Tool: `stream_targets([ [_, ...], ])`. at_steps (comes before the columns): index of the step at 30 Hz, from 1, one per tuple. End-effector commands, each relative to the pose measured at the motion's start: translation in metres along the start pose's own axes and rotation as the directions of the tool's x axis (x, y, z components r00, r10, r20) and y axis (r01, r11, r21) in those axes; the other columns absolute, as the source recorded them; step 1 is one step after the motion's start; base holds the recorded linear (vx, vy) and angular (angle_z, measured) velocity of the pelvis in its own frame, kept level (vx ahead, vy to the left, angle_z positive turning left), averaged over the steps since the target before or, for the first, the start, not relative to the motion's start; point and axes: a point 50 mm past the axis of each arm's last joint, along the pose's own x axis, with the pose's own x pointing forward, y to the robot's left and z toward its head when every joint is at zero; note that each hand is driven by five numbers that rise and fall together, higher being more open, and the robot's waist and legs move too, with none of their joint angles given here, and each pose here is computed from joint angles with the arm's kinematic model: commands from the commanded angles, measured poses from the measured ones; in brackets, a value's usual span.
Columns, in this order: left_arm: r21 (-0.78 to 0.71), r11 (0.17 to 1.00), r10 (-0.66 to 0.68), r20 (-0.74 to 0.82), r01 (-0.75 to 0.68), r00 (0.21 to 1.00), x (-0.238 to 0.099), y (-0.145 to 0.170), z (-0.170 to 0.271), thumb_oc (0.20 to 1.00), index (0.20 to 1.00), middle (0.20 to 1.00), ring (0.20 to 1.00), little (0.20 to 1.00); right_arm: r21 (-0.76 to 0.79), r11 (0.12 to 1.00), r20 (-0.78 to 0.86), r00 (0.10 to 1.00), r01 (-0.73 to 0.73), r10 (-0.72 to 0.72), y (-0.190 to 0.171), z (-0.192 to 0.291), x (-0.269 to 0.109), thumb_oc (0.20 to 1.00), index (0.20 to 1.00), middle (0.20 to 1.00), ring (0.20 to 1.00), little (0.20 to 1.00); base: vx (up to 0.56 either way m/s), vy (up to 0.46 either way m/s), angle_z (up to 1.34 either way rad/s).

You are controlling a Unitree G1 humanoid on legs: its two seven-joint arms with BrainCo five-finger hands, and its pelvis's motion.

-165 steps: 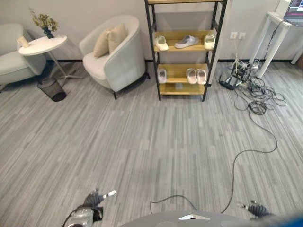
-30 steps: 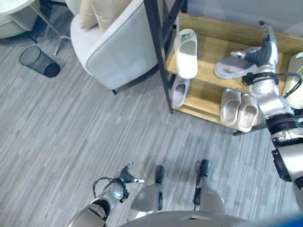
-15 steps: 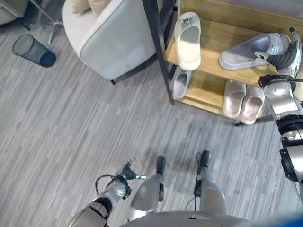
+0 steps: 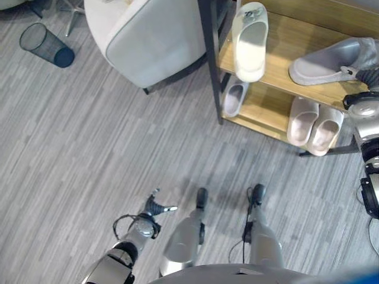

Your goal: Arrange the slippers neatly on the shoe rack.

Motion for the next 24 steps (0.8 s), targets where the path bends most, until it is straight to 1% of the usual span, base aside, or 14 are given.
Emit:
stream_targets([
  [1,0.03,0.999,0.019,-0.039,-0.018,0.999,-0.001,0.004,-0.01,1.0,1.0,1.0,1.0,1.0,-0.018,0.998,0.081,0.995,0.052,-0.05,-0.021,0.026,0.017,1.0,1.0,1.0,1.0,1.0,0.0,0.018,0.05],
  [2,0.033,0.999,0.016,-0.048,-0.015,0.999,-0.002,0.003,-0.013,1.0,1.0,1.0,1.0,1.0,-0.038,0.998,0.078,0.996,0.042,-0.039,-0.02,0.025,0.018,1.0,1.0,1.0,1.0,1.0,-0.01,0.023,0.05],
  [3,0.035,0.999,0.015,-0.055,-0.013,0.998,-0.003,0.003,-0.015,1.0,1.0,1.0,1.0,1.0,-0.059,0.998,0.076,0.997,0.029,-0.025,-0.019,0.026,0.019,0.325,0.325,0.325,0.325,0.325,-0.01,0.017,0.05],
  [4,0.035,0.999,0.015,-0.054,-0.013,0.998,-0.003,0.003,-0.015,1.0,1.0,1.0,1.0,1.0,-0.067,0.998,0.071,0.997,0.019,-0.014,-0.018,0.024,0.019,0.225,0.225,0.225,0.225,0.225,-0.01,0.016,0.05],
  [5,0.041,0.999,0.008,-0.049,-0.006,0.999,-0.003,0.002,-0.014,1.0,1.0,1.0,1.0,1.0,-0.076,0.997,0.05,0.999,-0.001,0.004,-0.016,0.019,0.018,0.2,0.2,0.2,0.2,0.2,0.0,0.008,0.03],
  [9,0.027,1.0,-0.001,-0.022,0.001,1.0,-0.001,0.0,-0.006,1.0,1.0,1.0,1.0,1.0,-0.064,0.998,0.039,0.999,-0.024,0.027,-0.009,0.016,0.014,0.2,0.2,0.2,0.2,0.2,0.0,0.0,0.0],
  [12,0.018,1.0,-0.001,0.005,0.001,1.0,0.001,-0.001,0.002,1.0,1.0,1.0,1.0,1.0,-0.089,0.996,0.062,0.998,-0.028,0.033,-0.004,0.013,0.008,0.2,0.2,0.2,0.2,0.2,0.0,-0.001,0.01],
  [16,-0.003,1.0,0.023,0.021,-0.023,1.0,0.003,0.003,0.007,1.0,1.0,1.0,1.0,1.0,-0.078,0.996,0.142,0.99,0.036,-0.025,-0.006,0.012,-0.001,0.2,0.2,0.2,0.2,0.2,-0.01,-0.015,0.04],
  [18,-0.028,0.998,0.051,0.022,-0.051,0.998,0.004,0.009,0.008,1.0,1.0,1.0,1.0,1.0,0.005,0.996,0.227,0.969,0.094,-0.093,-0.011,0.018,-0.014,0.2,0.2,0.2,0.2,0.2,0.0,-0.057,0.02],
  [20,-0.035,0.997,0.064,0.023,-0.063,0.998,0.004,0.014,0.007,1.0,1.0,1.0,1.0,1.0,0.017,0.995,0.261,0.96,0.103,-0.104,-0.013,0.012,-0.024,0.2,0.2,0.2,0.2,0.2,-0.01,-0.063,0.02],
  [22,-0.056,0.995,0.084,0.021,-0.082,0.996,0.003,0.019,0.005,1.0,1.0,1.0,1.0,1.0,0.035,0.997,0.344,0.936,0.071,-0.079,-0.012,0.018,-0.039,0.2,0.2,0.2,0.2,0.2,-0.03,-0.149,0.09],
  [23,-0.083,0.993,0.086,0.019,-0.085,0.996,0.001,0.019,0.002,1.0,1.0,1.0,1.0,1.0,-0.022,1.0,0.409,0.912,-0.003,0.012,-0.003,0.011,-0.062,0.2,0.2,0.2,0.2,0.2,-0.04,-0.267,0.25],
  [24,-0.089,0.993,0.076,0.01,-0.075,0.997,-0.001,0.017,-0.003,1.0,1.0,1.0,1.0,1.0,-0.035,0.997,0.462,0.884,-0.062,0.071,0.004,0.013,-0.082,0.2,0.2,0.2,0.2,0.2,-0.02,-0.234,0.22],
])
